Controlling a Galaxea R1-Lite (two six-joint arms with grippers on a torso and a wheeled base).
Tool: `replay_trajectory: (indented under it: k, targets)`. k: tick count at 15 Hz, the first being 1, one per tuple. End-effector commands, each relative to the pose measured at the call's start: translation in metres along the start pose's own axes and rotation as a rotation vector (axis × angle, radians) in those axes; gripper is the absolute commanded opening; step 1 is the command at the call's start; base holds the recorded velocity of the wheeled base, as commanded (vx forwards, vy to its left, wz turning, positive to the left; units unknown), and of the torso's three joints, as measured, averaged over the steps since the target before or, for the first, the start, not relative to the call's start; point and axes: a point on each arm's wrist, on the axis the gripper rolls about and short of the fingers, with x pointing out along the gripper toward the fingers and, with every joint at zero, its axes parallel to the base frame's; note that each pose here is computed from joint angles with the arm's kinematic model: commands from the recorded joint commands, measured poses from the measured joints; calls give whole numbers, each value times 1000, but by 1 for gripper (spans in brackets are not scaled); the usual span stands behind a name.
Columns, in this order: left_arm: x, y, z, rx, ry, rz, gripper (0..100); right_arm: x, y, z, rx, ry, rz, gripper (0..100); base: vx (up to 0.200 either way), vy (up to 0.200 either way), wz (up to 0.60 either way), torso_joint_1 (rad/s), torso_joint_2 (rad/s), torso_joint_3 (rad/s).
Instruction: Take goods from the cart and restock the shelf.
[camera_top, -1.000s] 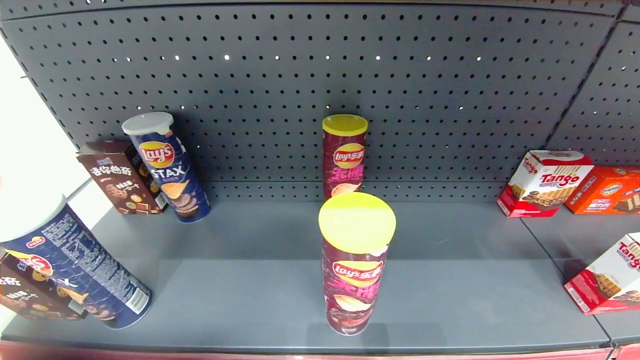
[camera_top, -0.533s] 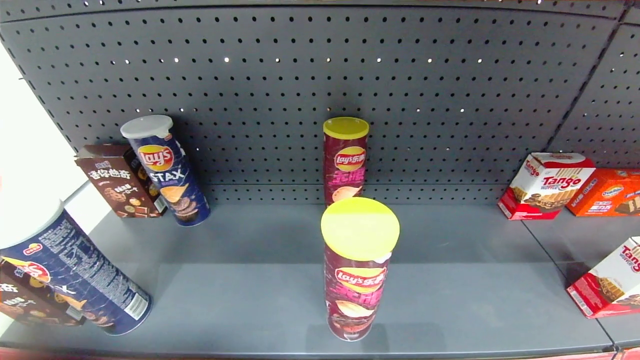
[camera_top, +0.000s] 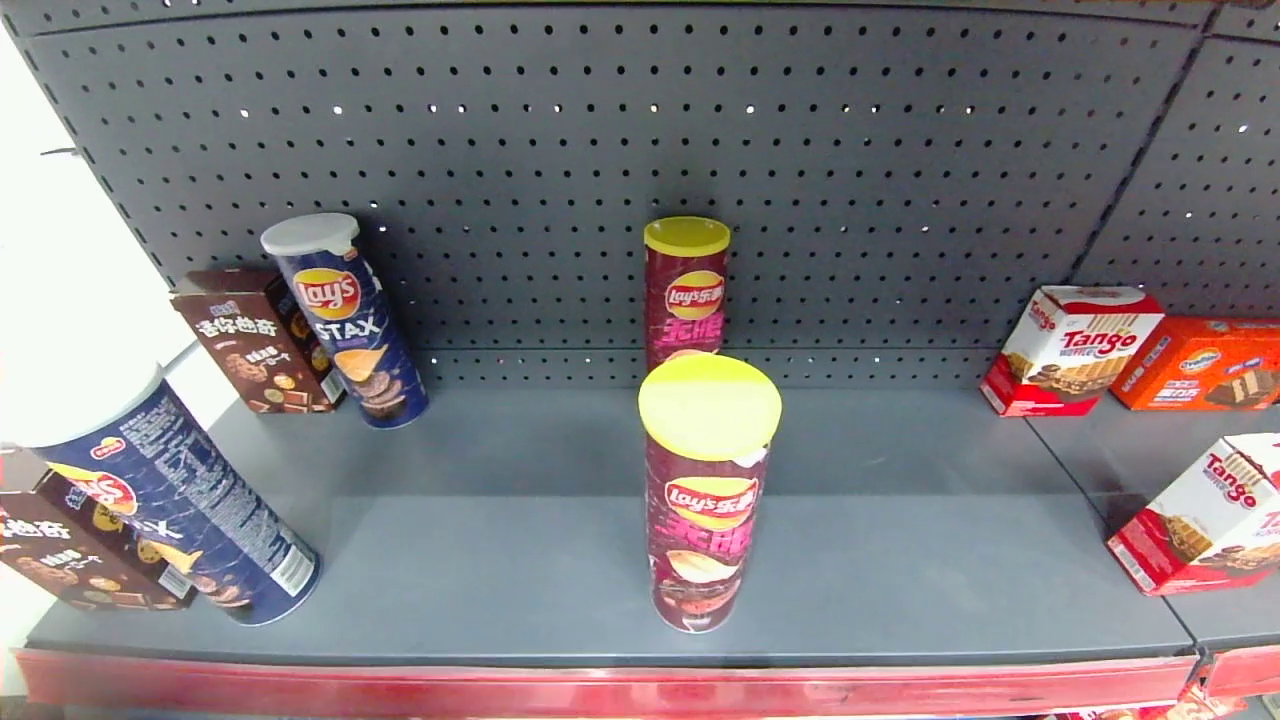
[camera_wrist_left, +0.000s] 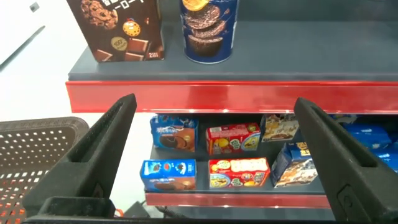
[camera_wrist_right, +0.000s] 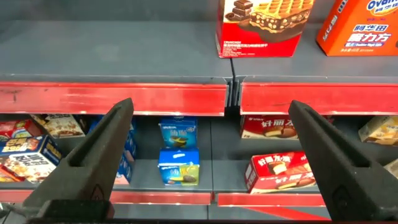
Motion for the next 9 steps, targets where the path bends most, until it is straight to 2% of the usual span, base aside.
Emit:
replay_trajectory:
  k: [1,9]
  targets:
    - [0,0,0,0,0,1,100,0,0,0,0,1,1,100,0,0,0,0,0,0]
    - [0,0,0,0,0,1,100,0,0,0,0,1,1,100,0,0,0,0,0,0]
